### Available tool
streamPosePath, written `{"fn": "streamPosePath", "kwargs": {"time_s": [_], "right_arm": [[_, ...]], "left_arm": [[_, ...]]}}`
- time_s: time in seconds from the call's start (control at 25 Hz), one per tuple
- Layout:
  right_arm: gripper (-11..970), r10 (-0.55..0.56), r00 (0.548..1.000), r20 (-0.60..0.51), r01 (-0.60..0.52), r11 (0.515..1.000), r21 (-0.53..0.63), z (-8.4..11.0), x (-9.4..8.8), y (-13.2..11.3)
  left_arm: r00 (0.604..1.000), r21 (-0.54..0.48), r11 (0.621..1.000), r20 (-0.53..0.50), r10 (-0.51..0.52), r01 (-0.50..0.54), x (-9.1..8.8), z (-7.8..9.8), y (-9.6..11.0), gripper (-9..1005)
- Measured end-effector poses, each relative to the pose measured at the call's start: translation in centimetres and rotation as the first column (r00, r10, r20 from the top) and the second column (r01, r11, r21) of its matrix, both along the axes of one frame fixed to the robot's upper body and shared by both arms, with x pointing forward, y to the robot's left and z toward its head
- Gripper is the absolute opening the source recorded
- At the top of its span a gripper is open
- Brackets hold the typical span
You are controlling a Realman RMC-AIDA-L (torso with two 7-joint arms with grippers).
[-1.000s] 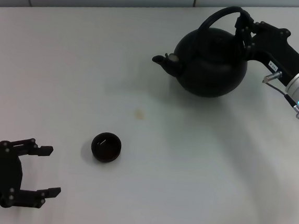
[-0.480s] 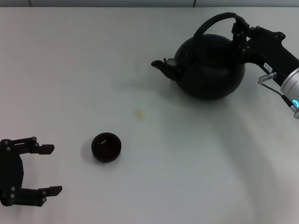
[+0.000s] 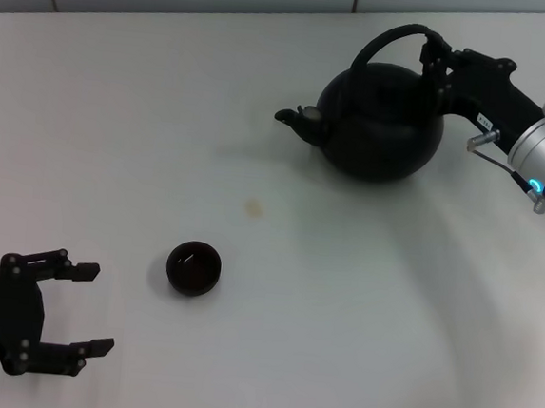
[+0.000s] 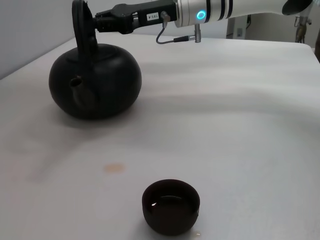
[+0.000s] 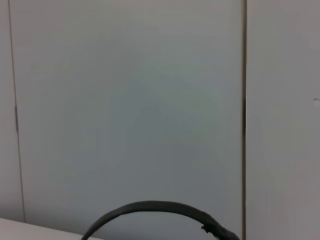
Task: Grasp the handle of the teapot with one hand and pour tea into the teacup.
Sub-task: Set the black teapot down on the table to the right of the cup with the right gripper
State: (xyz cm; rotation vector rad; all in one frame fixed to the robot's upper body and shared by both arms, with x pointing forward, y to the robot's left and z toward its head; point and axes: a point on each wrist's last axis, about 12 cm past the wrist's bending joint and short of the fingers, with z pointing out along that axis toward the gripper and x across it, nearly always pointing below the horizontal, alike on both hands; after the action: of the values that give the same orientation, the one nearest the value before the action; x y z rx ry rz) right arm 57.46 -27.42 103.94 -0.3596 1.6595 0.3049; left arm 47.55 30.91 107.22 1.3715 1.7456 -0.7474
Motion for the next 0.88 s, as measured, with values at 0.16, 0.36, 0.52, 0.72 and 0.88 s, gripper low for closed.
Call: {"fn": "streamPosePath", "kwargs": {"time_s": [0.16, 0.36, 0.52, 0.72, 0.88], "right_arm": [[79, 0.0, 1.0, -0.001, 0.0, 1.0, -0.001, -0.01, 0.01, 0.02], [80, 0.0, 1.0, -0.002, 0.0, 1.0, -0.002, -0.02, 0.01, 0.02], [80, 0.008, 1.0, 0.009, -0.008, 1.0, 0.003, 0.13, -0.01, 0.11], [106, 0.015, 1.0, 0.017, -0.015, 1.0, 0.005, 0.25, 0.01, 0.2], [160, 0.015, 1.0, 0.018, -0.015, 1.0, 0.0, 0.32, 0.14, 0.24]], "left_arm": [[1.0, -0.001, 1.0, 0.0, 0.0, 0.0, 0.01, 0.0, -0.05, 863], [1.0, 0.0, 1.0, 0.0, 0.0, 0.0, 0.01, -0.03, -0.07, 863], [1.0, 0.0, 1.0, 0.0, 0.002, -0.002, 0.02, -0.02, -0.02, 863], [1.0, 0.0, 1.0, 0.001, 0.004, -0.004, 0.03, 0.0, 0.04, 863], [1.0, -0.001, 1.0, 0.0, 0.002, -0.002, -0.01, 0.04, 0.08, 863]]}}
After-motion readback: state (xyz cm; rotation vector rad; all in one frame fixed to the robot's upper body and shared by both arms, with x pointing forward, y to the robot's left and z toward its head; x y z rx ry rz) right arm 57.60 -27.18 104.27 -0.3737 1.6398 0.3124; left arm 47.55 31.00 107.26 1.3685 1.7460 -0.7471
